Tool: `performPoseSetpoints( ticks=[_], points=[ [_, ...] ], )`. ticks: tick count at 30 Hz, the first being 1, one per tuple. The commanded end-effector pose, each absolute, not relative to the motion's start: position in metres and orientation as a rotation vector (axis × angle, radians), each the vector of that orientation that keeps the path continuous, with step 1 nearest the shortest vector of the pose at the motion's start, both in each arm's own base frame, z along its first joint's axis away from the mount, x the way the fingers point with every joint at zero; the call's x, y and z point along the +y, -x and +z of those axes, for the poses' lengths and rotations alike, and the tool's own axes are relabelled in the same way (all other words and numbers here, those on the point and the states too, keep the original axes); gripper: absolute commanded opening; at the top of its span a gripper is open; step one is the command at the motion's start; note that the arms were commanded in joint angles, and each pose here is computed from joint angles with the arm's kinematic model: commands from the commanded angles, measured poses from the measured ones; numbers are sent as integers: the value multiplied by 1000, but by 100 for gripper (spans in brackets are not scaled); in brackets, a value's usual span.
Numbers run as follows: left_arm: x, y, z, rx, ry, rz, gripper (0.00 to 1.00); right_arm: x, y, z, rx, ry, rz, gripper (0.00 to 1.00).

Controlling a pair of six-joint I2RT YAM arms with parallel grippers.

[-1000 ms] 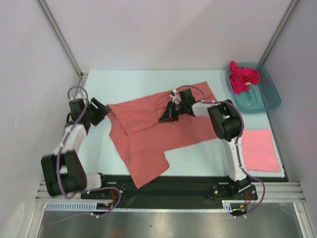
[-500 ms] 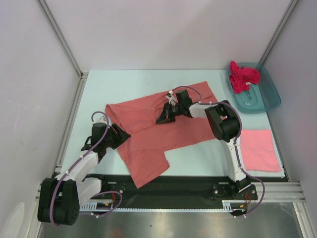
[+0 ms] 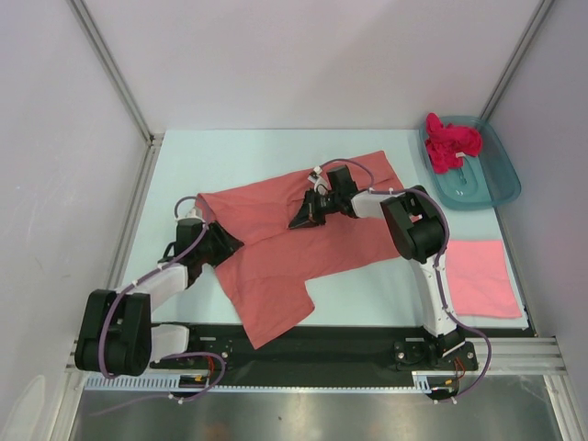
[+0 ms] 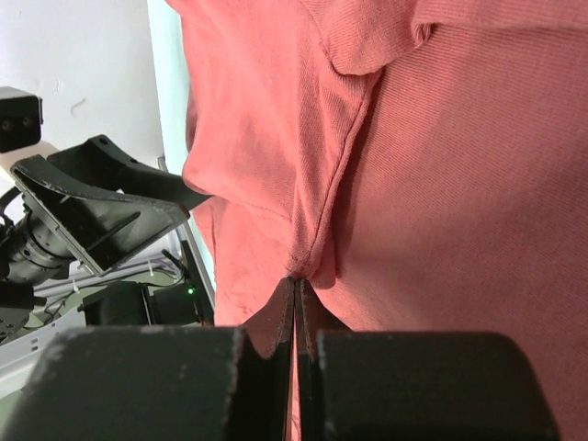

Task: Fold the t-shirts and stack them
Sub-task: Fold the tshirt

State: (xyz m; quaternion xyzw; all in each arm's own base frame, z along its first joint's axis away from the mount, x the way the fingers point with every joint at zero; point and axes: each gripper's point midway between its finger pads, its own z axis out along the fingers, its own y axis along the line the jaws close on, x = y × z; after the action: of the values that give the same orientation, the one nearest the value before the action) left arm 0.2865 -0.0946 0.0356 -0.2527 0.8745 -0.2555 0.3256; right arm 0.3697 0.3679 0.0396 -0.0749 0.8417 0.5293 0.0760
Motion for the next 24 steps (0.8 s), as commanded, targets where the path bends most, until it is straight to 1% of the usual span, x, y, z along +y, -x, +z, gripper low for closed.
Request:
performPoseSetpoints(
  ticks=[1, 8, 13, 16, 17, 19, 20, 22, 23, 24],
  points=[
    [-96, -317, 63, 2193, 581, -669, 57, 371, -370, 44, 2489, 257, 1622, 0],
    [-105, -324, 59, 2221, 553, -714, 55, 372, -371, 41, 2491, 252, 1628, 0],
    [-113, -323, 41, 2288, 558, -758, 54, 374, -371, 41, 2488, 247, 1638, 0],
    [-115, -324, 45, 2271, 551, -778, 41, 374, -370, 43, 2484, 261, 1639, 0],
    [-116, -325, 48, 2263, 550, -783, 35, 373, -370, 42, 2488, 258, 1635, 0],
    [-116, -324, 56, 2246, 554, -797, 29, 371, -372, 42, 2489, 251, 1628, 0],
    [-116, -323, 58, 2244, 558, -801, 21, 371, -374, 43, 2482, 256, 1627, 0],
    [-119, -319, 63, 2247, 564, -824, 13, 370, -376, 45, 2480, 254, 1625, 0],
    [-119, -316, 66, 2247, 568, -830, 4, 370, -377, 47, 2478, 258, 1622, 0],
    [-120, -314, 66, 2252, 569, -835, 0, 371, -378, 48, 2477, 261, 1619, 0]
  ],
)
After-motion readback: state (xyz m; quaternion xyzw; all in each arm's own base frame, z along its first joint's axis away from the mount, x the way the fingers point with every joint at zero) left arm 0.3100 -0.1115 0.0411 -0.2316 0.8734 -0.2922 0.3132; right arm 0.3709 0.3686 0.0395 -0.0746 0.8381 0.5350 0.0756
